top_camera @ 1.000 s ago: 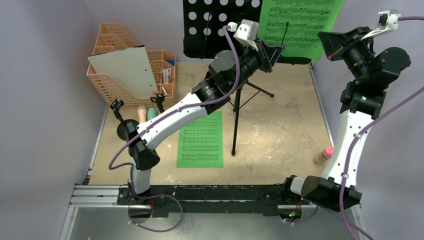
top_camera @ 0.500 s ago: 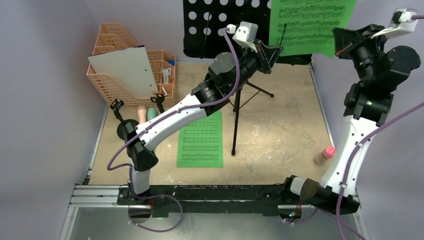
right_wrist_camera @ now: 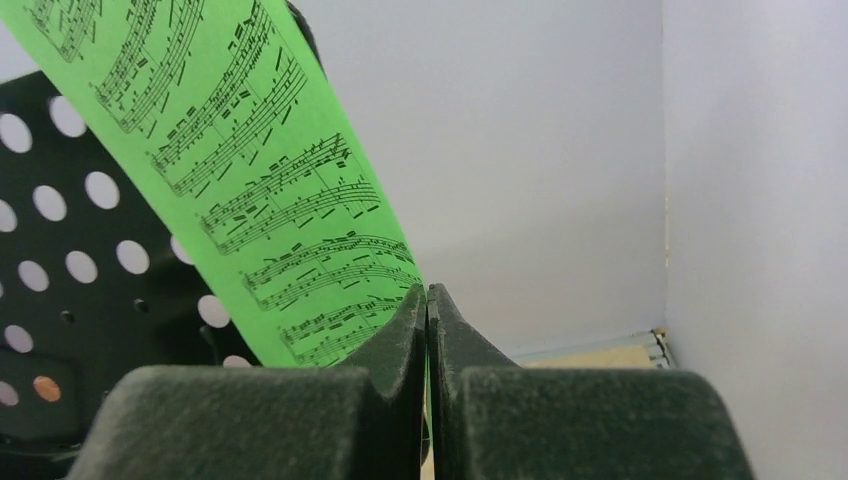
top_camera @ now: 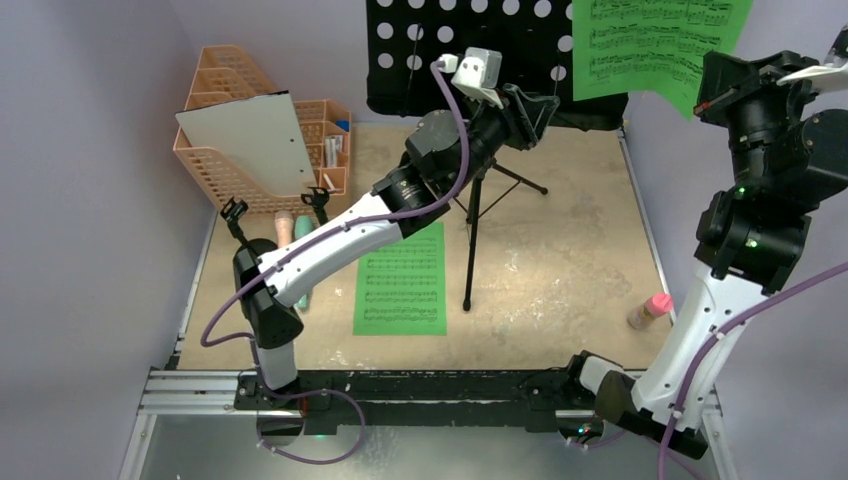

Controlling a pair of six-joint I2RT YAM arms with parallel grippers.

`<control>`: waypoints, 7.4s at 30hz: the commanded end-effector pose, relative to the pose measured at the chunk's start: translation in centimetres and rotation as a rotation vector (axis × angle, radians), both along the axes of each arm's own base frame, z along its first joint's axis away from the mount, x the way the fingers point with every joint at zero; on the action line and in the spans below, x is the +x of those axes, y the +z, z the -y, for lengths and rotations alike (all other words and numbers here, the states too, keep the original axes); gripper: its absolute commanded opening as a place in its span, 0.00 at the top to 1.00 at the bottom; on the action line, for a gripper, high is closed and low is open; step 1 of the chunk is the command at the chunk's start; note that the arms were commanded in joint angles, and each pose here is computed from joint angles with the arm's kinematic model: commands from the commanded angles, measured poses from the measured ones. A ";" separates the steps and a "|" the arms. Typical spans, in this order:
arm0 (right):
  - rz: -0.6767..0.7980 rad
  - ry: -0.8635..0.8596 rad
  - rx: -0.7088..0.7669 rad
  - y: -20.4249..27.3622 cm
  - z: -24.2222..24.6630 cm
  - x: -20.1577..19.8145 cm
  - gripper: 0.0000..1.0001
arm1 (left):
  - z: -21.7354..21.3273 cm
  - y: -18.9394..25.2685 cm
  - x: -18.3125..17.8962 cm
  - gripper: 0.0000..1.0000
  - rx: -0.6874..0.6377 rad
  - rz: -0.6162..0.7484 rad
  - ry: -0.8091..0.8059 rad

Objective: Pack up the instrument practice props
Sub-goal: Pick up the sheet music from the music stand, then place the sheet music at the center of the board.

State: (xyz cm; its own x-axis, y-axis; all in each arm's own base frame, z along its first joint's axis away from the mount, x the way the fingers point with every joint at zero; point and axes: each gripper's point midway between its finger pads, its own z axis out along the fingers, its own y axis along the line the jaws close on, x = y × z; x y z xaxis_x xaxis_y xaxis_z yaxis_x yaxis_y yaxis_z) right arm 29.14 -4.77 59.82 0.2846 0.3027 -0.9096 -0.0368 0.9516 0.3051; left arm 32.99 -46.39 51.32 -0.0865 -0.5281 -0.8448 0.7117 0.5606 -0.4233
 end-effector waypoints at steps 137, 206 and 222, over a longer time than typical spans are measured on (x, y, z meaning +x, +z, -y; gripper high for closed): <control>-0.693 0.670 0.333 -24.9 -16.5 -8.5 1.00 | -3.8 -19.0 -14.5 1.00 0.785 0.935 0.157; -0.522 0.721 0.128 -24.0 -16.5 -8.0 0.07 | -21.5 -20.8 -0.9 1.00 1.394 0.443 0.168; -0.550 0.735 0.117 -25.6 -16.6 -7.3 0.07 | -22.0 -35.0 -8.4 1.00 1.362 0.164 -0.245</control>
State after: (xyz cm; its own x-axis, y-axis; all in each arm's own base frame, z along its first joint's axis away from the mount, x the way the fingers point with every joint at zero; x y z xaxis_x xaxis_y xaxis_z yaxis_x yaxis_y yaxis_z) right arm 21.67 11.40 33.70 -0.5002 0.3650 -0.7852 -0.3846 0.7188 0.5792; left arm 26.91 -23.23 17.37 0.1256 0.7846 -0.6071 0.7674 0.3110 0.5607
